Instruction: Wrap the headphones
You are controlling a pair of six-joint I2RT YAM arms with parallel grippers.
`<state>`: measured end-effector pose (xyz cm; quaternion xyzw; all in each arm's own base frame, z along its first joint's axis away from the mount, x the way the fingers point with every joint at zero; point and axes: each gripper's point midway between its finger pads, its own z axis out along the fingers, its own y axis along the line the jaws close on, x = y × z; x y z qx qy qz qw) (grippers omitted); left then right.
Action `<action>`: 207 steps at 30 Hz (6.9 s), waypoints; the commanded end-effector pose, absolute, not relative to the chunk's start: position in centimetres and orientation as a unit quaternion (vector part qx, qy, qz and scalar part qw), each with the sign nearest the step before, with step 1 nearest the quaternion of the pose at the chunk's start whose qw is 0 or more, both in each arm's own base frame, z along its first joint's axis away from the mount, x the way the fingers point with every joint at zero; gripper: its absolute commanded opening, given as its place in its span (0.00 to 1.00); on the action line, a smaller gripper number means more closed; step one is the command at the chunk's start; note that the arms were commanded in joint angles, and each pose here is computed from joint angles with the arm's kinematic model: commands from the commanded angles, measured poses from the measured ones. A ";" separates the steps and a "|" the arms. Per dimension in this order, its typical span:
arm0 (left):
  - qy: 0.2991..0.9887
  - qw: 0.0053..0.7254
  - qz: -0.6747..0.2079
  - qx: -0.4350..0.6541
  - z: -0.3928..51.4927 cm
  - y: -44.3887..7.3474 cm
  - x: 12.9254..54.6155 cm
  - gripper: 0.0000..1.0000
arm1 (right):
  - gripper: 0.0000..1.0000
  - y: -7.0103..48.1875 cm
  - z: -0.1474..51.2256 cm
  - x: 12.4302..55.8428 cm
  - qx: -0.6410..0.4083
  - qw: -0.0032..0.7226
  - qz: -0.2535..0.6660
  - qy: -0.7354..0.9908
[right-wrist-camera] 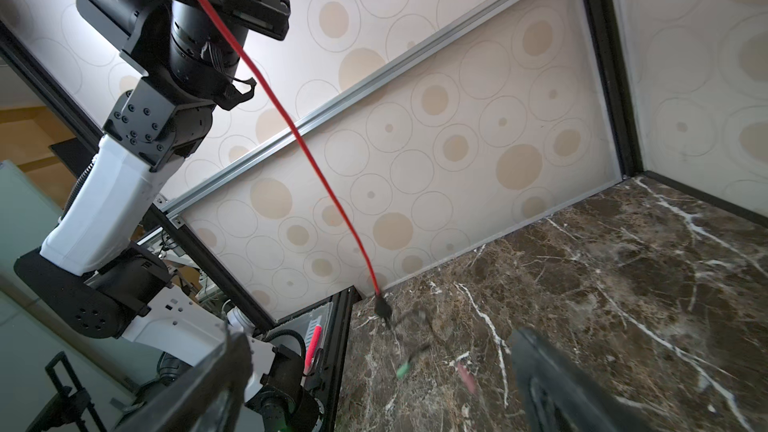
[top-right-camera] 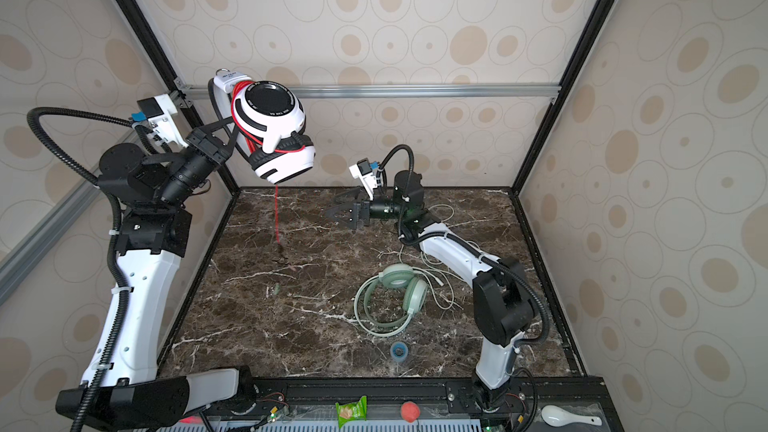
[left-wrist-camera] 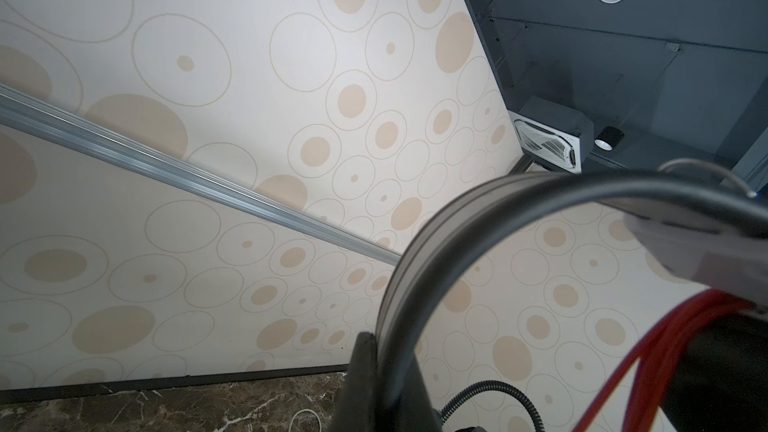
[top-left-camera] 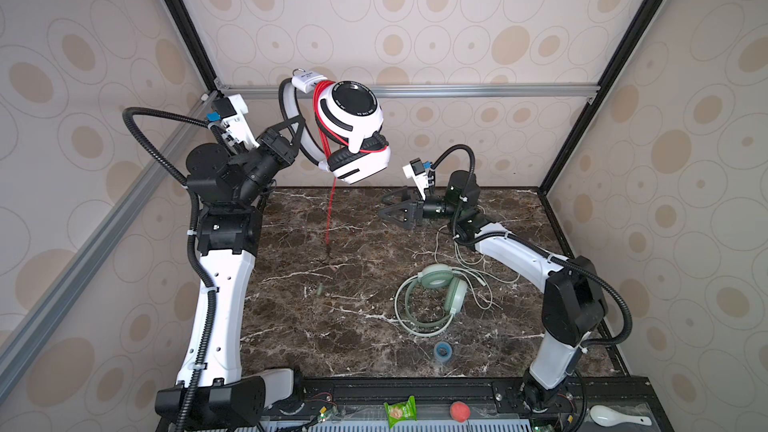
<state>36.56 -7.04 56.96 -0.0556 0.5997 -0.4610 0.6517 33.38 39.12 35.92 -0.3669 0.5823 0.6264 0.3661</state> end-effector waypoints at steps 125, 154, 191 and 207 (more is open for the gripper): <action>0.487 0.700 -0.476 -0.217 57.3 -4.1 39.8 0.00 | 0.00 44.7 15.3 38.2 -0.324 0.347 0.441 0.762; 0.700 0.700 -0.055 -0.132 40.3 -1.3 48.7 0.00 | 0.00 38.6 31.6 22.9 -0.582 0.361 0.195 0.702; 0.690 0.639 -0.331 0.075 41.9 -12.5 34.3 0.00 | 0.00 28.8 31.5 43.4 -0.291 0.442 0.171 0.831; 0.581 0.675 -0.454 0.032 53.6 -12.9 33.1 0.00 | 0.10 34.2 37.4 38.6 -0.289 0.529 0.446 0.662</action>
